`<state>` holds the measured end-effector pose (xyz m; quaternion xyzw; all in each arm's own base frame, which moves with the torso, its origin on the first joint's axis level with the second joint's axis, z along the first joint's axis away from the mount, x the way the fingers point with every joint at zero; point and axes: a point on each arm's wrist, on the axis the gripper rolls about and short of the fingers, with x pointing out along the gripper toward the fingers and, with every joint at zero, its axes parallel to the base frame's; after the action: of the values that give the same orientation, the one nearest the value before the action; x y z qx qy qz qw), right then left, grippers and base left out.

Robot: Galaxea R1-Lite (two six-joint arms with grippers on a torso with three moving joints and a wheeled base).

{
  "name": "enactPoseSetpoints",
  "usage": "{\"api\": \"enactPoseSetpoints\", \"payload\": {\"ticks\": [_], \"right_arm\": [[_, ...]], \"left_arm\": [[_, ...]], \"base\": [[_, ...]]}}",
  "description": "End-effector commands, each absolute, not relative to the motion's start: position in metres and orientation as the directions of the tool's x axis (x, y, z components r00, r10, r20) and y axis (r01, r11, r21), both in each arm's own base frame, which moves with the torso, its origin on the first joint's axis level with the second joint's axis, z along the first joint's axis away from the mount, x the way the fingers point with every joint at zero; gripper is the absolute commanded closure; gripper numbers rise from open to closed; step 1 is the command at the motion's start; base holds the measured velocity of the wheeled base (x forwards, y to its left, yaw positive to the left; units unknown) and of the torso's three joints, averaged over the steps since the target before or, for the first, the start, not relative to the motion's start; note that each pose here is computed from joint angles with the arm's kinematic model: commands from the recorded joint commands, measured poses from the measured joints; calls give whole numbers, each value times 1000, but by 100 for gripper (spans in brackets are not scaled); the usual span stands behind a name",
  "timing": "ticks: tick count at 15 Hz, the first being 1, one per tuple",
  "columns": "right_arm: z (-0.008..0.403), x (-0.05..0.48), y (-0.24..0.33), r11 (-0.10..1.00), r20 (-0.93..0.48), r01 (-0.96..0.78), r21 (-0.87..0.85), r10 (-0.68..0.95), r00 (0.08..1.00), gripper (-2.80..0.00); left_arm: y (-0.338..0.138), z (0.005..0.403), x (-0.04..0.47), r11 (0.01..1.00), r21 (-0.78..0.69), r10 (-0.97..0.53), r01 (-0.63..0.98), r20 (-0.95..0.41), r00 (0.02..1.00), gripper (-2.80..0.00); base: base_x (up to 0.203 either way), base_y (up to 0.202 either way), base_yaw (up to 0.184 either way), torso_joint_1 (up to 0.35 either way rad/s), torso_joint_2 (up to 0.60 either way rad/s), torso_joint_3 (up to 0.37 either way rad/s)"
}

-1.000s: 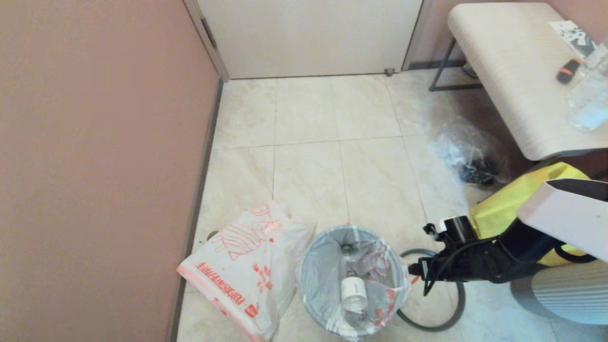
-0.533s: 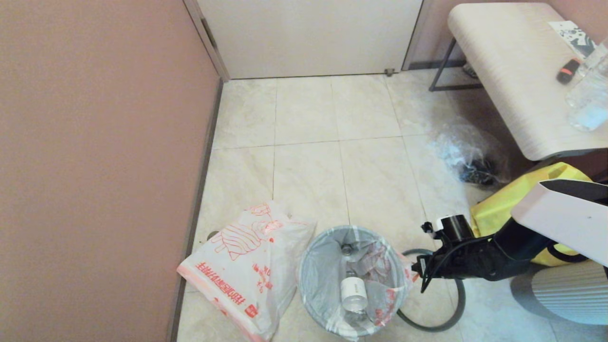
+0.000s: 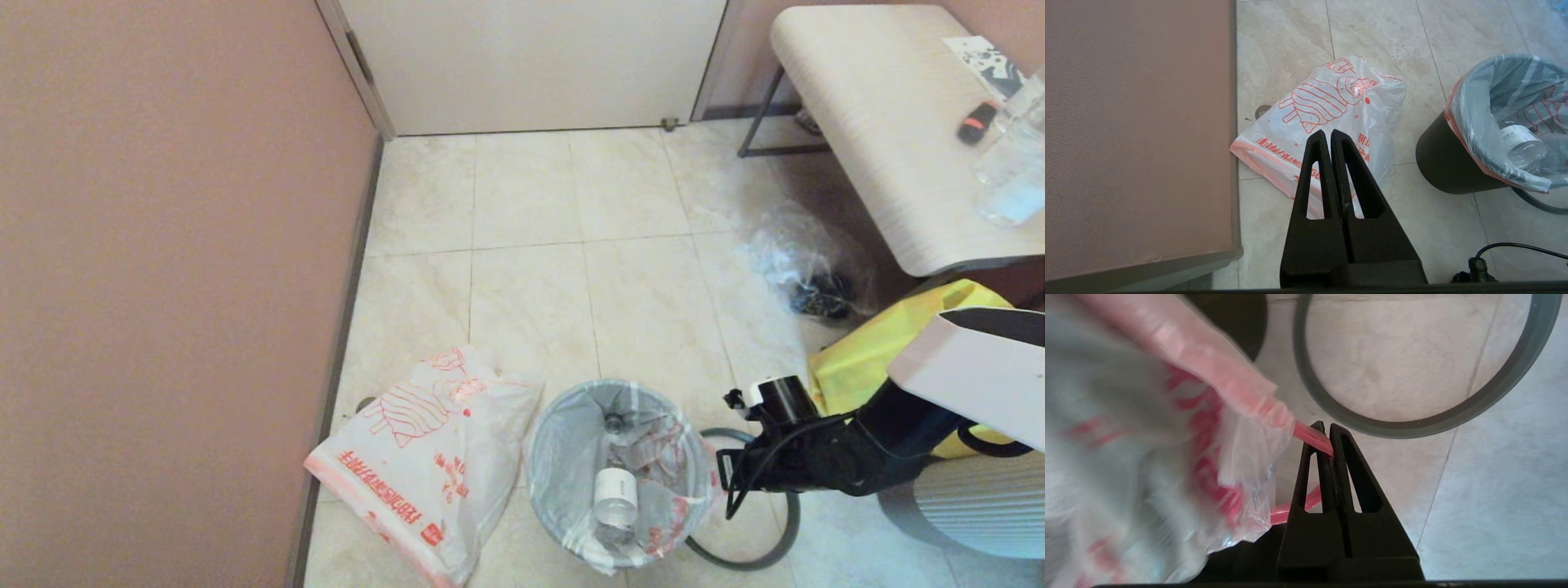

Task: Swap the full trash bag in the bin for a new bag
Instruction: Place the trash bag on the floor

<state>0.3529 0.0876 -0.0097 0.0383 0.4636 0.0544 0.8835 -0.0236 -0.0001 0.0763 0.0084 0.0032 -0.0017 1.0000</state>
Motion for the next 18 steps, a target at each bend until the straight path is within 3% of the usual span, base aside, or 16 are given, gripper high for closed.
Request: {"api": "enactPoseSetpoints", "payload": {"ticks": [1, 9, 18], "right_arm": [[6, 347, 93, 988, -794, -77, 130, 151, 589, 0], [41, 317, 114, 979, -758, -109, 170, 201, 620, 0], [54, 307, 133, 971, -729, -165, 171, 237, 642, 0]], "left_arm": [[0, 76, -24, 1000, 17, -3, 3, -8, 1000, 0], [0, 76, -24, 1000, 17, -3, 3, -8, 1000, 0], [0, 76, -24, 1000, 17, -3, 3, -8, 1000, 0]], "base": [[0, 0, 0, 0, 0, 0], [0, 0, 0, 0, 0, 0], [0, 0, 0, 0, 0, 0]]}}
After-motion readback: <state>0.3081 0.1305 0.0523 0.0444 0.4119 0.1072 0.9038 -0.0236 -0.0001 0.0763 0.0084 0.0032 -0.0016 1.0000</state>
